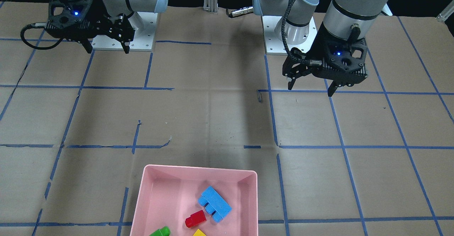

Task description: Put all blocks into box

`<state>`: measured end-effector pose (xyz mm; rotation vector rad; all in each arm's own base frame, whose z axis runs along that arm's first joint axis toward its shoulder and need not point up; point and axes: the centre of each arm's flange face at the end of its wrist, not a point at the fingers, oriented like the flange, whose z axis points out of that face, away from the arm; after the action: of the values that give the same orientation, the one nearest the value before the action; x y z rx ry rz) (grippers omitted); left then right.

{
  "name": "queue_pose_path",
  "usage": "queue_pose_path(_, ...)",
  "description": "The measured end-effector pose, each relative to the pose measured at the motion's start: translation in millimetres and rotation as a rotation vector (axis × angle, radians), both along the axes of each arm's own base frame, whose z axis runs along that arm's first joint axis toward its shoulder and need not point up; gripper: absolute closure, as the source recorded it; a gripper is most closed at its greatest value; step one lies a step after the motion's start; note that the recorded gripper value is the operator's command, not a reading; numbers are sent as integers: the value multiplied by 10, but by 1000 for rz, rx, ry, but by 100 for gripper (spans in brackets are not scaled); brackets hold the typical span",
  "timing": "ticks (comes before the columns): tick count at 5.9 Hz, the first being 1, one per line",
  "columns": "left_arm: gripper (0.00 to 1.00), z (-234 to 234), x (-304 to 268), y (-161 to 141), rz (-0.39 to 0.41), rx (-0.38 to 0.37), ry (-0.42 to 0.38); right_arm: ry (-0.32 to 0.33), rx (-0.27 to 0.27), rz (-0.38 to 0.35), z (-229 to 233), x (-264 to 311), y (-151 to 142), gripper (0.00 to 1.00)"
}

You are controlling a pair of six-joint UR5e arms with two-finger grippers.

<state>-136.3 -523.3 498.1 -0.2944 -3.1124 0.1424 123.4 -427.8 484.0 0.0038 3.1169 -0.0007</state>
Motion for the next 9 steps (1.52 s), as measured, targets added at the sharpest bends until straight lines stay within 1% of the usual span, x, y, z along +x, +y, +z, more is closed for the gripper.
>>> queue_pose_path(1,1,22,10,115,-1,-5,1,1,-2,-1,-3,-1,-3,0)
queue_pose_path(2,1,37,16,152,0,-8,-1,1,-2,-1,-7,-1,-1,0)
queue_pose_path(9,1,20,33,173,7,-4,-10,1,2,0,-19,-1,3,0)
